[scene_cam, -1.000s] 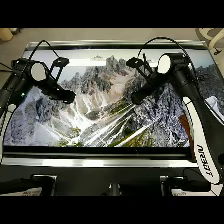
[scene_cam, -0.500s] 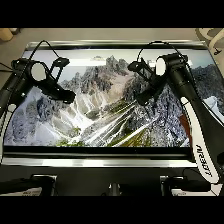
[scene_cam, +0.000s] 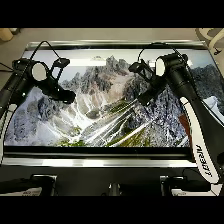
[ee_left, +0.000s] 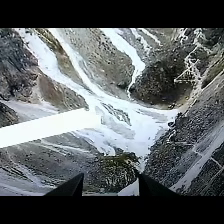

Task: Fold the shirts.

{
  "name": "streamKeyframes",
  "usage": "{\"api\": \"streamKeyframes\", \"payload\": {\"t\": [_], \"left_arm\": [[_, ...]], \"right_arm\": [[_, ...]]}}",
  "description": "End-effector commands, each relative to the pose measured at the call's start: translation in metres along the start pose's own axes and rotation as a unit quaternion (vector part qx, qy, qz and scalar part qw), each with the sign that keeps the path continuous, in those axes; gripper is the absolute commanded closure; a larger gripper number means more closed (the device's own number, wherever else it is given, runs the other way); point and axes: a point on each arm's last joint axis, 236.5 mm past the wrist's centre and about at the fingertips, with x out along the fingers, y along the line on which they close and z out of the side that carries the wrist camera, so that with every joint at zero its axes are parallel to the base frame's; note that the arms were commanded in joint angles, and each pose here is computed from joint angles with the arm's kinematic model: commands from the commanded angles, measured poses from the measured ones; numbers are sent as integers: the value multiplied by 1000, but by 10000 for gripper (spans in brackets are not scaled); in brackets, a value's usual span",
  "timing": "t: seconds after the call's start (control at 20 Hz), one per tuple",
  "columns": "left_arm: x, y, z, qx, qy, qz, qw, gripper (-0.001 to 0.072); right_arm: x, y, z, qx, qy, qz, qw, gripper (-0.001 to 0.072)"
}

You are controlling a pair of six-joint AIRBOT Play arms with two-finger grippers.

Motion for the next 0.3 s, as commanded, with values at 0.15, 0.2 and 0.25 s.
{"api": "streamKeyframes", "payload": {"t": [0.15, 0.2, 0.25], "left_arm": [[0, 0, 0, 0, 0, 0, 1000, 260], [0, 0, 0, 0, 0, 0, 1000, 260], [0, 0, 0, 0, 0, 0, 1000, 260]], "right_arm": [[0, 5, -11, -1, 24, 10, 1000, 22], [0, 5, -11, -1, 23, 10, 1000, 22], [0, 5, -10, 0, 23, 10, 1000, 22]]}}
